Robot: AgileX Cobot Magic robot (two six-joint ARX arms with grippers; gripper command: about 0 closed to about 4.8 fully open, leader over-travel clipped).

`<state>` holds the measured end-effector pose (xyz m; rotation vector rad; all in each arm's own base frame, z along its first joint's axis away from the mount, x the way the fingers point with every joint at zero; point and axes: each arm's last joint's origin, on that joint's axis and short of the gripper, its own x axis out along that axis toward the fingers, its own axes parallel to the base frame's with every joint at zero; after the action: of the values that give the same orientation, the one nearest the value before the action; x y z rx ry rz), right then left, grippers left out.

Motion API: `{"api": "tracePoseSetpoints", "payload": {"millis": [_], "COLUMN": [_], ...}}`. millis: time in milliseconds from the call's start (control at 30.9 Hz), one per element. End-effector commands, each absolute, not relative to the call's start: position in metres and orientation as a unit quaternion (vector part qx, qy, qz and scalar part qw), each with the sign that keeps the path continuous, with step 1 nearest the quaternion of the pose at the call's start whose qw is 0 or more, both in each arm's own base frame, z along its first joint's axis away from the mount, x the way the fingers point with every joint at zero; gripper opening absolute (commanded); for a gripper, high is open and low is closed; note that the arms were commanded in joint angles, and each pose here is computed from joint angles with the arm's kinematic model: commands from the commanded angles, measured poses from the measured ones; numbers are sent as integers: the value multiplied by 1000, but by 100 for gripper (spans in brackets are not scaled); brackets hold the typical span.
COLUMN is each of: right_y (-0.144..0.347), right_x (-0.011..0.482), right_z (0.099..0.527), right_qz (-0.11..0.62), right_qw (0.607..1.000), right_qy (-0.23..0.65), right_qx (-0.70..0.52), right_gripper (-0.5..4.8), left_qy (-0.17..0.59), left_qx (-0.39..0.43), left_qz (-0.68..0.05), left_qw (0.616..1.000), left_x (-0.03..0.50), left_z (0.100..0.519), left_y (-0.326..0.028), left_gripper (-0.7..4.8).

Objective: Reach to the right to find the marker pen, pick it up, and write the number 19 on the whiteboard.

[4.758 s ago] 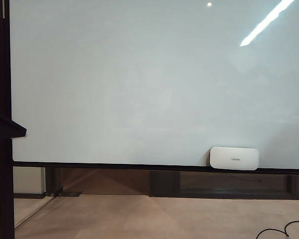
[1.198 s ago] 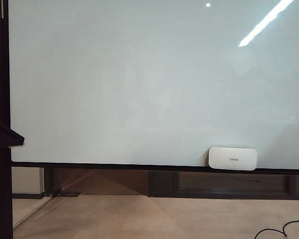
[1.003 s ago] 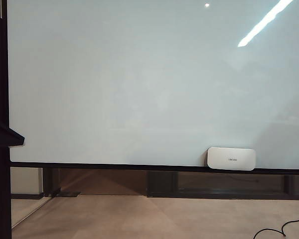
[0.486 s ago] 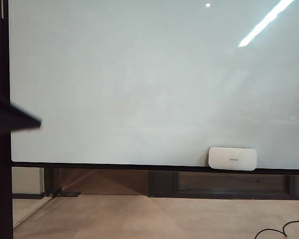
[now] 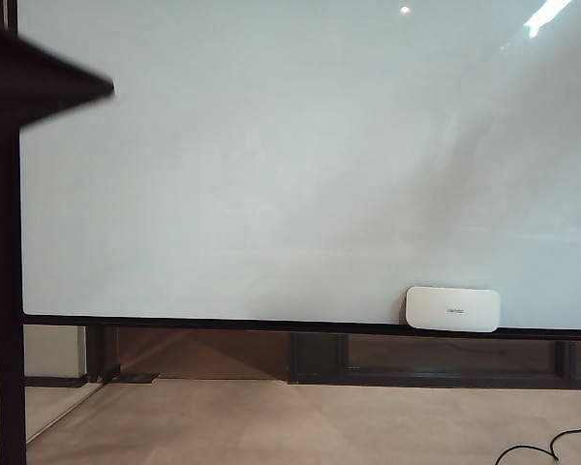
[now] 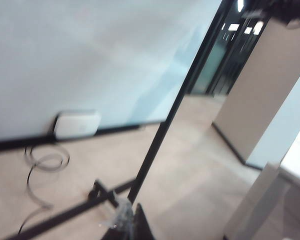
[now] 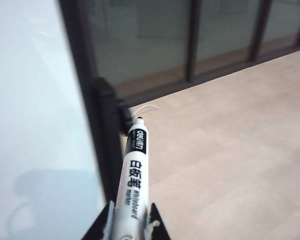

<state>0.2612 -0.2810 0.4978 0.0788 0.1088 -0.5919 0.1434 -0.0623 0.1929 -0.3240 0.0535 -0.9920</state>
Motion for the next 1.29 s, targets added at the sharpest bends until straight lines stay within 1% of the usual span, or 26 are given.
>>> {"api": "tracePoseSetpoints", "payload": {"millis": [32,194,291,486,615,680,809,906,971,1100,1295], "right_y": [-259,-229,-214,-174,-138,-114,-62,-19,3,50,102], "right_x": [244,229,222,229,245,256,274,280,282,285,308], "right_z": [515,536,546,559,562,562,564,568,571,573,559], "right_qz": [-259,-212,-160,-62,7,62,163,237,272,311,377], "right_qw": [963,973,980,989,991,990,982,970,961,948,922], "right_qy": [45,19,4,-8,-3,2,3,-18,-37,-69,-84], "right_qx": [62,92,117,135,132,124,93,57,41,21,4], "right_gripper": [-3,-2,-2,-2,-2,-2,-2,-2,-2,-2,-2], "left_qy": [-27,-91,-84,-83,-96,-96,-108,-127,-143,-174,-199], "left_qx": [-165,-160,-146,-75,-70,-70,-54,-48,-44,-34,-19], "left_qz": [-479,-473,-449,-360,-330,-330,-330,-337,-338,-349,-331], "left_qw": [862,862,878,926,937,937,936,932,929,920,922], "left_x": [135,116,104,69,48,40,25,15,10,7,7], "left_z": [210,231,248,285,308,318,337,349,355,361,364], "left_y": [-59,-52,-46,-31,-24,-22,-18,-16,-15,-15,-14], "left_gripper": [-5,-5,-5,-5,-5,-5,-5,-5,-5,-5,-5]}}
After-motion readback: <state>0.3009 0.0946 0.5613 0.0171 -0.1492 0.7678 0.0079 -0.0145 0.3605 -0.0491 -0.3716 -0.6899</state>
